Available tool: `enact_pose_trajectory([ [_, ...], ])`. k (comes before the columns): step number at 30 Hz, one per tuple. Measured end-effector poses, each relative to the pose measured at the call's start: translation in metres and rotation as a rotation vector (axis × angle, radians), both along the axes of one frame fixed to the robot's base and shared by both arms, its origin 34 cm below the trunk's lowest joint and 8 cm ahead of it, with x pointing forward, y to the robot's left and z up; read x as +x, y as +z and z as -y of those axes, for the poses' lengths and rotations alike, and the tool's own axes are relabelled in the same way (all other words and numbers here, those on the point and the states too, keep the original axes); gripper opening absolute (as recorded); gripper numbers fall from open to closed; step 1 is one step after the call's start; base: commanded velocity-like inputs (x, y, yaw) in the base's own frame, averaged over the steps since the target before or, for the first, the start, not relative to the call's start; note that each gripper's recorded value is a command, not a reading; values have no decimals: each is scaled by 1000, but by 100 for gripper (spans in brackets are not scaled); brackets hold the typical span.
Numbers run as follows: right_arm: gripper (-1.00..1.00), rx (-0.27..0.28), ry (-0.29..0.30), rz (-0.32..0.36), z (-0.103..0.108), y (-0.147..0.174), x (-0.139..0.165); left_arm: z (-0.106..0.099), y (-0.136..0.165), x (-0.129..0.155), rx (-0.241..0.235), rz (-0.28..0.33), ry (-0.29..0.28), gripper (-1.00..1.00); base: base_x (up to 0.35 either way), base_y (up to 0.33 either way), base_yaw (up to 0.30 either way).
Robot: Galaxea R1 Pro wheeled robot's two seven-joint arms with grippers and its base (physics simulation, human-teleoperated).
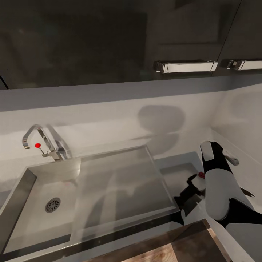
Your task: In the kitchen, take the Vidalia onion out of the sink, dice it on the chopping board with the paring knife, put the diced onion into the bowl on the countertop, then place both the paring knife and the chopping board into the sink.
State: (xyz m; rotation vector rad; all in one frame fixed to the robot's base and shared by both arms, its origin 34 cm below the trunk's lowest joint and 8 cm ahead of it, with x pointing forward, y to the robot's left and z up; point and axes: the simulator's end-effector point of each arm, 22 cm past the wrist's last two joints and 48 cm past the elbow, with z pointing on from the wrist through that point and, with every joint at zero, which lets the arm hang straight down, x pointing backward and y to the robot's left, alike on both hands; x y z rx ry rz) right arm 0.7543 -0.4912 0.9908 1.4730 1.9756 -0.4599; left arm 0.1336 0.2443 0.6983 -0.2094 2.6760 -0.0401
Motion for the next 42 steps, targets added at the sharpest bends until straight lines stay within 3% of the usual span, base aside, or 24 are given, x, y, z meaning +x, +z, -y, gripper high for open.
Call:
enact_pose_trajectory([
  [13, 100, 12, -107, -24, 11, -6, -22, 0, -1, -2, -1, -5, 0, 100, 0, 0, -3],
  [30, 100, 18, -103, -21, 8, -7, -21, 2, -2, -9, -3, -19, 1, 100, 0, 31, -232],
  [42, 100, 32, -85, -35, -2, -15, -19, 2, -2, -10, -4, -21, 1, 100, 0, 6, -33],
])
